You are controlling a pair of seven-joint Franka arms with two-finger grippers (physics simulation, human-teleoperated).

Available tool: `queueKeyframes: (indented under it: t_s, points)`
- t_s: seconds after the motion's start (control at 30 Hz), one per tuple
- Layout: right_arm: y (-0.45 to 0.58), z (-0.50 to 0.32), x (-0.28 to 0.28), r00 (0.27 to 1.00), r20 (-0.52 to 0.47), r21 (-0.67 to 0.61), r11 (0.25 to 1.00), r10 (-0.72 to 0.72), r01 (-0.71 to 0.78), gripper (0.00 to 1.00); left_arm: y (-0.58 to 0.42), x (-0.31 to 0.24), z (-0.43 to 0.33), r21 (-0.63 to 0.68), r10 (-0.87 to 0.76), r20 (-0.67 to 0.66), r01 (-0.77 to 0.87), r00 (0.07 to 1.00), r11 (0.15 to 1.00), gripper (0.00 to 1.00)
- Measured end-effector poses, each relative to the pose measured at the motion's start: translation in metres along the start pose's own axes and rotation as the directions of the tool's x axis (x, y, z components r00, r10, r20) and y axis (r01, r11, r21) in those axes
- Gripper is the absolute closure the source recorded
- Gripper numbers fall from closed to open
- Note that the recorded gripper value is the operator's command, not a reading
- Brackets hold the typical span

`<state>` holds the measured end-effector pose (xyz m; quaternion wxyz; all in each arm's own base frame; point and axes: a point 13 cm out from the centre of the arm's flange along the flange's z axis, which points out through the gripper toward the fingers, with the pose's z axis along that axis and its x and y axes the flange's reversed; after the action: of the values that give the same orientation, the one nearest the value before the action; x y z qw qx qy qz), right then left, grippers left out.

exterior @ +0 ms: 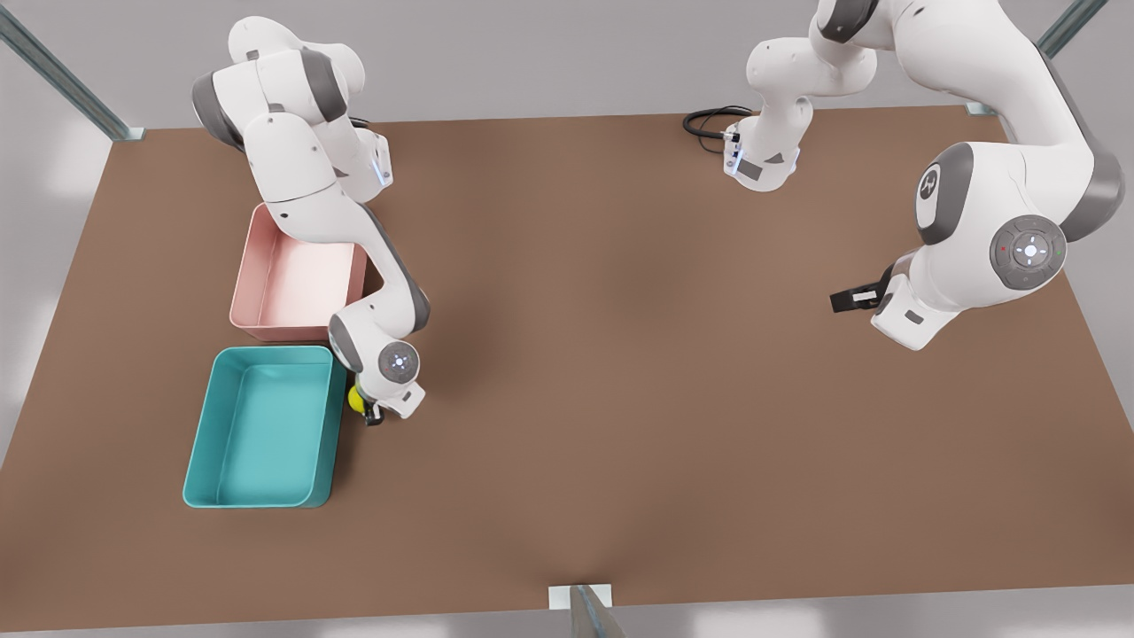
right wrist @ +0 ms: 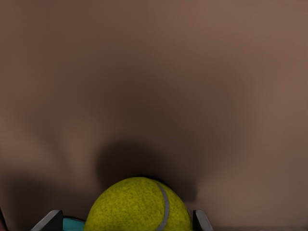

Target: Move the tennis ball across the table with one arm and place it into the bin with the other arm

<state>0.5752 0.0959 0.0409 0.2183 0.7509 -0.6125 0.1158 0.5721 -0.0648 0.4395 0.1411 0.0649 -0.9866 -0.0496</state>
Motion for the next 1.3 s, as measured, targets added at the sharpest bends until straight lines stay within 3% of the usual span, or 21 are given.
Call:
queueKeyframes:
  t_s: [0.07, 0.13, 0.23, 0.67, 0.8, 0.93, 0.97, 1.0, 1.2, 1.3]
  points:
    - [0.000, 0.000, 0.000, 1.000, 0.001, 0.002, 1.000, -0.001, 0.001, 0.00, 0.000, 0.000, 0.000, 0.000, 0.000, 0.000, 0.000, 1.000, 1.000, 0.00]
    - [-0.001, 0.000, -0.001, 1.000, 0.002, 0.003, 1.000, -0.002, 0.002, 0.19, 0.000, 0.000, 0.000, 0.000, 0.000, 0.000, 0.000, 1.000, 1.000, 0.00]
    - [-0.001, 0.000, -0.001, 1.000, 0.003, 0.004, 1.000, -0.004, 0.004, 0.28, 0.000, 0.000, 0.000, 0.000, 0.000, 0.000, 0.000, 1.000, 1.000, 0.00]
    - [-0.018, -0.077, 0.022, 0.999, 0.019, 0.076, 0.996, 0.041, -0.043, 0.26, 0.000, 0.000, 0.000, 0.000, 0.000, 0.000, 0.000, 1.000, 1.000, 0.00]
    - [-0.016, -0.102, 0.062, 0.995, 0.028, 0.064, 0.994, 0.091, -0.093, 0.24, 0.000, 0.000, 0.000, 0.001, 0.000, 0.000, 0.000, 1.000, 1.000, 0.00]
    - [-0.002, -0.088, 0.143, 0.986, 0.004, 0.006, 0.986, 0.166, -0.166, 0.24, 0.000, 0.000, 0.000, 0.001, 0.000, 0.000, 0.000, 1.000, 1.000, 0.00]
    - [0.002, -0.081, 0.165, 0.983, -0.006, -0.010, 0.983, 0.185, -0.185, 0.19, 0.000, 0.000, 0.000, 0.001, 0.000, 0.000, 0.000, 1.000, 1.000, 0.00]
    - [0.007, -0.072, 0.182, 0.980, -0.014, -0.028, 0.980, 0.198, -0.198, 0.00, 0.000, 0.000, 0.000, 0.001, 0.000, 0.000, 0.000, 1.000, 1.000, 0.00]
    - [0.023, -0.022, 0.205, 0.982, -0.008, -0.114, 0.976, 0.188, -0.188, 0.00, 0.000, 0.000, 0.000, 0.001, 0.000, 0.000, 0.000, 1.000, 1.000, 0.00]
    - [-0.013, -0.095, 0.203, 0.978, 0.059, -0.009, 0.980, 0.199, -0.199, 0.00, 0.000, 0.000, 0.000, 0.001, 0.000, 0.000, 0.000, 1.000, 1.000, 0.00]
